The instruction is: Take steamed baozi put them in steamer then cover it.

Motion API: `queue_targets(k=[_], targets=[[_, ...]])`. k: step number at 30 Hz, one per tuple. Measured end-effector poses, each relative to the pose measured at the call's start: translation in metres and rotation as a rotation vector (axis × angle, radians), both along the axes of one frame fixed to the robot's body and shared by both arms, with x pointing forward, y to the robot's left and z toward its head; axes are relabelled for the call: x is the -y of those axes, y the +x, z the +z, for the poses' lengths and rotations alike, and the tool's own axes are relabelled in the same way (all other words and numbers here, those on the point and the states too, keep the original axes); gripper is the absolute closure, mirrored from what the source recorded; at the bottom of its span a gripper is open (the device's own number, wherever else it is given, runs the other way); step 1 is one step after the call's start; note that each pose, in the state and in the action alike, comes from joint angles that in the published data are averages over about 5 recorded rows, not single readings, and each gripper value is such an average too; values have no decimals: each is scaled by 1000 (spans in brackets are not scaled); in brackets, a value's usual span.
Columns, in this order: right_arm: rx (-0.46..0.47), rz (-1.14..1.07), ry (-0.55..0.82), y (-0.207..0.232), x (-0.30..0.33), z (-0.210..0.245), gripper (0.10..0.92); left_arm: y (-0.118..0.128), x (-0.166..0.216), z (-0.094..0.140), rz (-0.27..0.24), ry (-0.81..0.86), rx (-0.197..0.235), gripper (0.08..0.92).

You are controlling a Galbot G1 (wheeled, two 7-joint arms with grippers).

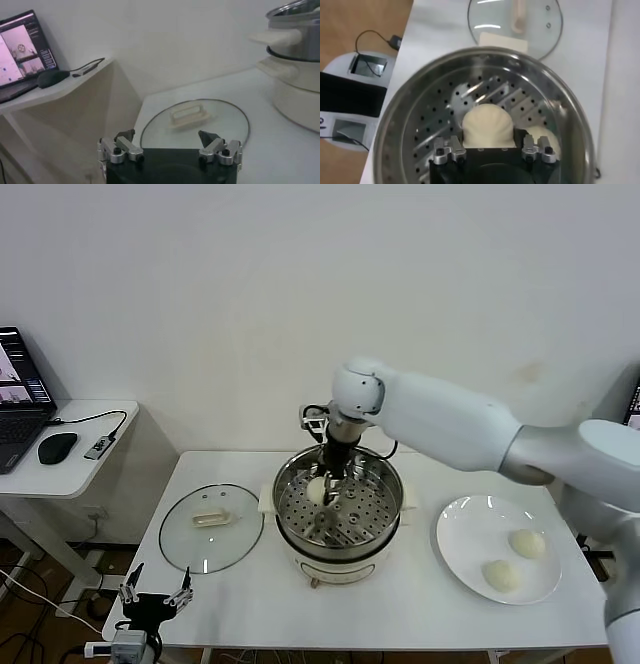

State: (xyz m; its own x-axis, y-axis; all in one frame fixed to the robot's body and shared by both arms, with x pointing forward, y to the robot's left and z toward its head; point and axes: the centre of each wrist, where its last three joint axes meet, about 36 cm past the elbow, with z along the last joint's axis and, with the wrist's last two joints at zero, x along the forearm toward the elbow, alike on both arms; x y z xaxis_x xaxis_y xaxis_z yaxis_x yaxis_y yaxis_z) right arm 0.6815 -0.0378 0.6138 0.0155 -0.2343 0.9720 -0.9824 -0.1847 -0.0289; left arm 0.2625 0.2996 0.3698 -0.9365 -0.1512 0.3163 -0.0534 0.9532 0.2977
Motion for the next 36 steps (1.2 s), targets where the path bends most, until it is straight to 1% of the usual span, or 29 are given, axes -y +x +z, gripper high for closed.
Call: queue_targets(k=[12, 15, 19, 21, 23, 29, 36], targets=[[-9, -19, -1, 9, -19, -25, 408, 1, 0, -6, -1, -7, -13, 177], [-12, -24, 5, 10, -19, -28, 369, 2, 1, -7, -2, -11, -14, 177], [-9, -32, 16, 11, -18, -28, 261, 3, 3, -9, -6, -15, -18, 177], [-6, -37, 22, 12, -16, -26, 226, 3, 3, -10, -7, -16, -20, 177], [-1, -42, 29, 13, -12, -22, 206, 4, 3, -11, -8, -17, -21, 177], [20, -33, 46, 11, 11, 1, 200, 2, 2, -11, -11, -15, -27, 177], [69, -15, 38, 0, 72, 46, 200, -2, 0, -12, -12, -13, -42, 177]])
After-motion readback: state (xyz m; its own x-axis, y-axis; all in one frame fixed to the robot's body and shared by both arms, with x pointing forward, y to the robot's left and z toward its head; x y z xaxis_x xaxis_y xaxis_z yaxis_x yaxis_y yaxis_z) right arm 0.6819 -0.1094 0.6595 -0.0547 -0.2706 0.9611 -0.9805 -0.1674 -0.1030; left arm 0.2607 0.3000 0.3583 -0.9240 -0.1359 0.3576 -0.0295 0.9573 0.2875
